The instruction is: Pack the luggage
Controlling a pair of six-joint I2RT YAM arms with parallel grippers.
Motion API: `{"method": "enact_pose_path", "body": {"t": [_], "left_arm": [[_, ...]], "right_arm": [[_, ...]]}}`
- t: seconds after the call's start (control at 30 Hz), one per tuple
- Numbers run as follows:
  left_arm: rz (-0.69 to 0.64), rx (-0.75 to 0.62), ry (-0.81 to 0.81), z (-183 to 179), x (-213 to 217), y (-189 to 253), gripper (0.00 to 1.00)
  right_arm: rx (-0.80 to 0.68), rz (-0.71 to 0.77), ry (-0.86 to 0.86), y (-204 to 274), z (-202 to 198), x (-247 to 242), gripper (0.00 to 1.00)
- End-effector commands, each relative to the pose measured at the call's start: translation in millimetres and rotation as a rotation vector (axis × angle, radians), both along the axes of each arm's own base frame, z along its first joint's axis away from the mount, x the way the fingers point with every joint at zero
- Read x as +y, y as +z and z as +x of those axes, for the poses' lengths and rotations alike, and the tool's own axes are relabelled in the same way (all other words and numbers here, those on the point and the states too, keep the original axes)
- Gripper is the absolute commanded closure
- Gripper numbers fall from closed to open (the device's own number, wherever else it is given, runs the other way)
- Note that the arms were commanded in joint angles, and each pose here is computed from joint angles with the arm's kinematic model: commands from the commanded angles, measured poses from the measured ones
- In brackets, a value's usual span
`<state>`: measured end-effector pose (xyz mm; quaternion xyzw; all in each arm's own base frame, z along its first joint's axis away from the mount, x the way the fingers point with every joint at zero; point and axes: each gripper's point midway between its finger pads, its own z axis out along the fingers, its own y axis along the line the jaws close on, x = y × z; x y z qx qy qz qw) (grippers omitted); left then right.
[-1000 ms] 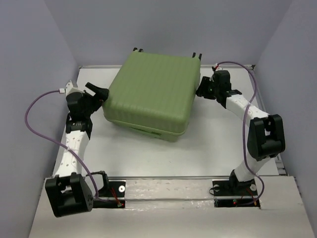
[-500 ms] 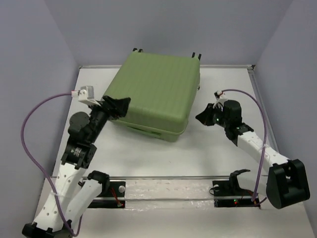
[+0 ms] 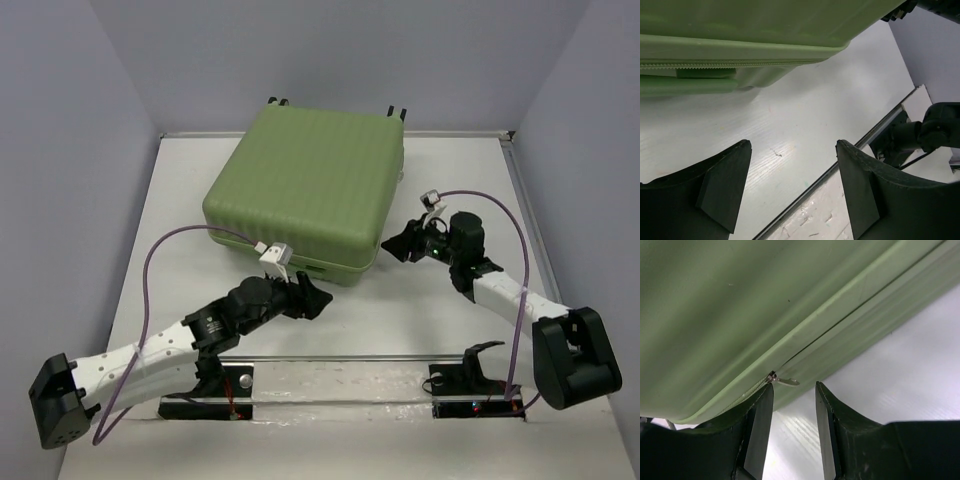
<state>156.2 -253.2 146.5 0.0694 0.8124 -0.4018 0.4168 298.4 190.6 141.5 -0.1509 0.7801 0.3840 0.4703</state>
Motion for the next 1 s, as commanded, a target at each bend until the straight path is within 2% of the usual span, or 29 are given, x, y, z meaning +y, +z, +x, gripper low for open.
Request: {"method": "enact_pose_path", "body": {"t": [0.0, 0.1, 0.23, 0.77, 0.87, 0.97], "left_arm": [[-0.059, -0.092, 0.04, 21, -17, 27, 0.2], [-0.017, -0.108, 0.062, 30, -20, 27, 0.2], [0.055, -0.099, 0.128, 43, -17, 18, 0.2], [0.067, -0.11, 0.136, 53, -28, 18, 0.21], [0.068, -0.12, 0.159, 57, -26, 22, 0.21], [0.06, -0.141, 0.173, 61, -27, 28, 0.21]], "right_arm": [[-0.153, 0.001, 0.092, 14, 8, 11, 0.55], [-0.112, -0.003, 0.146, -3, 6, 17, 0.55], [-0.187, 0.013, 0.162, -4, 3, 18, 0.55], [-0.259, 0.042, 0.228, 6, 4, 26, 0.52], [-0.259, 0.065, 0.254, 8, 4, 31, 0.56], [-0.24, 0.109, 0.275, 11, 2, 35, 0.78]]}}
